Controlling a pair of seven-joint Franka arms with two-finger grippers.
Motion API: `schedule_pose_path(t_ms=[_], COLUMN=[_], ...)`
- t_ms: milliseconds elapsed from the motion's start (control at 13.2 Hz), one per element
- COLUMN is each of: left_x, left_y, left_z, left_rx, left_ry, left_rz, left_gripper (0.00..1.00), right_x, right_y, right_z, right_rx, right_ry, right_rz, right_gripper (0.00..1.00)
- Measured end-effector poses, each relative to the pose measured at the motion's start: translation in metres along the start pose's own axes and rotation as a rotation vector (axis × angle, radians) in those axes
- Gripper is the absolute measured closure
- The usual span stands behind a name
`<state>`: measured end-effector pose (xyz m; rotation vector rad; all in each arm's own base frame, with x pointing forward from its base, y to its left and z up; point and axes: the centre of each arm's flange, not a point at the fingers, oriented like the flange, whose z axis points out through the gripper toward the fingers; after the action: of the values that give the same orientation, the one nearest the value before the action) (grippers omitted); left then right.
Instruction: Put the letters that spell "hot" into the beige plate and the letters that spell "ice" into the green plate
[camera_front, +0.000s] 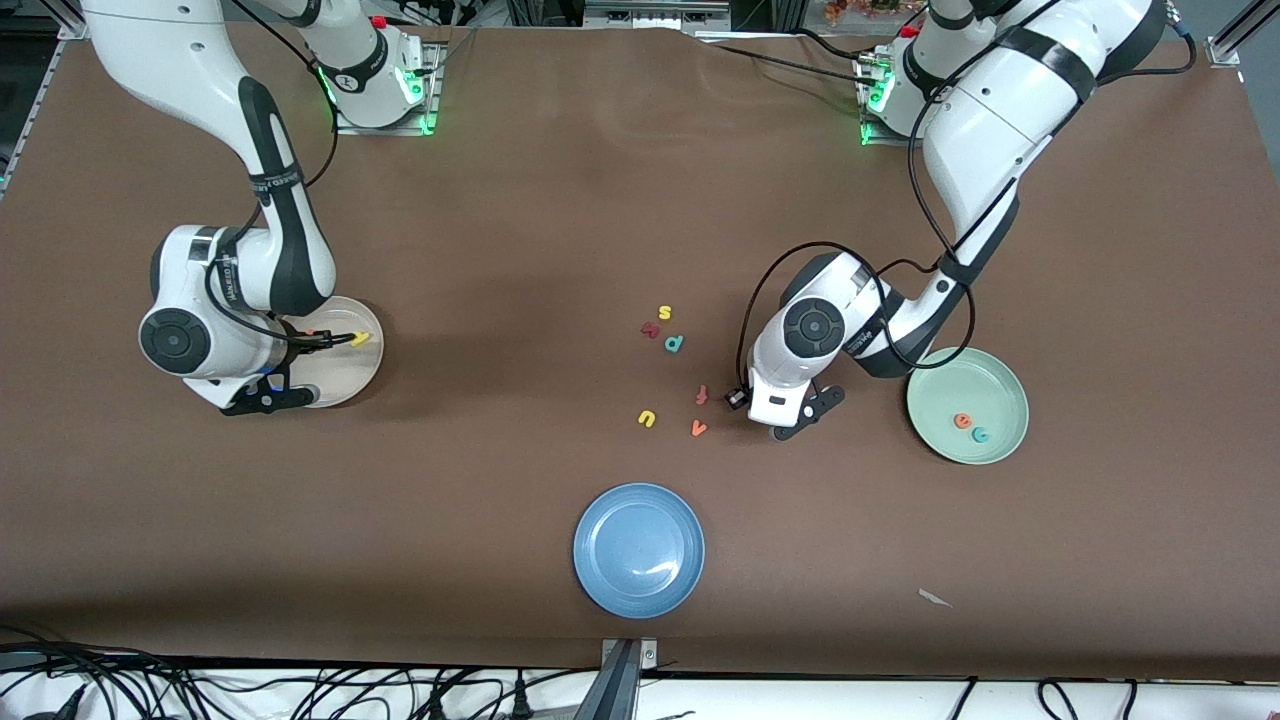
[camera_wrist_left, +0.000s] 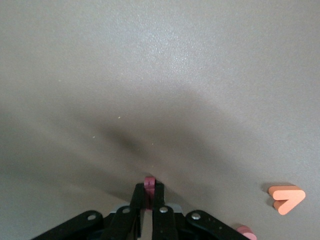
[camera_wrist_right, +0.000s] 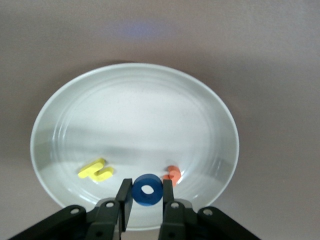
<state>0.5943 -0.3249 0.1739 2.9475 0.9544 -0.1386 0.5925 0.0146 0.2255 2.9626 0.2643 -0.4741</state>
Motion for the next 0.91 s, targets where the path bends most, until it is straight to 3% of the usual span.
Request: schedule_pose_path(t_ms=[227, 303, 757, 908], left_x=[0.01, 0.018, 0.107, 0.137], left_y=[0.002, 0.002, -0.052, -0.081], left_z=[-0.008, -0.015, -0.054, -0.067], left_rx=[-0.009, 0.002, 0.104, 0.134], left_ry=[0.017, 0.028, 0.021, 0.0], left_rz=[0.018, 0.042, 0.308, 0.395], left_gripper=[0.9, 0.9, 0.9, 0.9], right_x=[0.001, 0.002, 0.005, 0.013], right_y=[0.004, 0.005, 0.002, 0.0], right_z=[0.008, 0.009, 0.003, -0.019], right_rx=[0.001, 0.003, 0.003, 0.011], right_ry=[-0.007, -0.007, 0.009, 0.043], right_rz=[-0.016, -0.016, -0.023, -0.021], right_gripper=[0.72, 0.67, 0.02, 0.0])
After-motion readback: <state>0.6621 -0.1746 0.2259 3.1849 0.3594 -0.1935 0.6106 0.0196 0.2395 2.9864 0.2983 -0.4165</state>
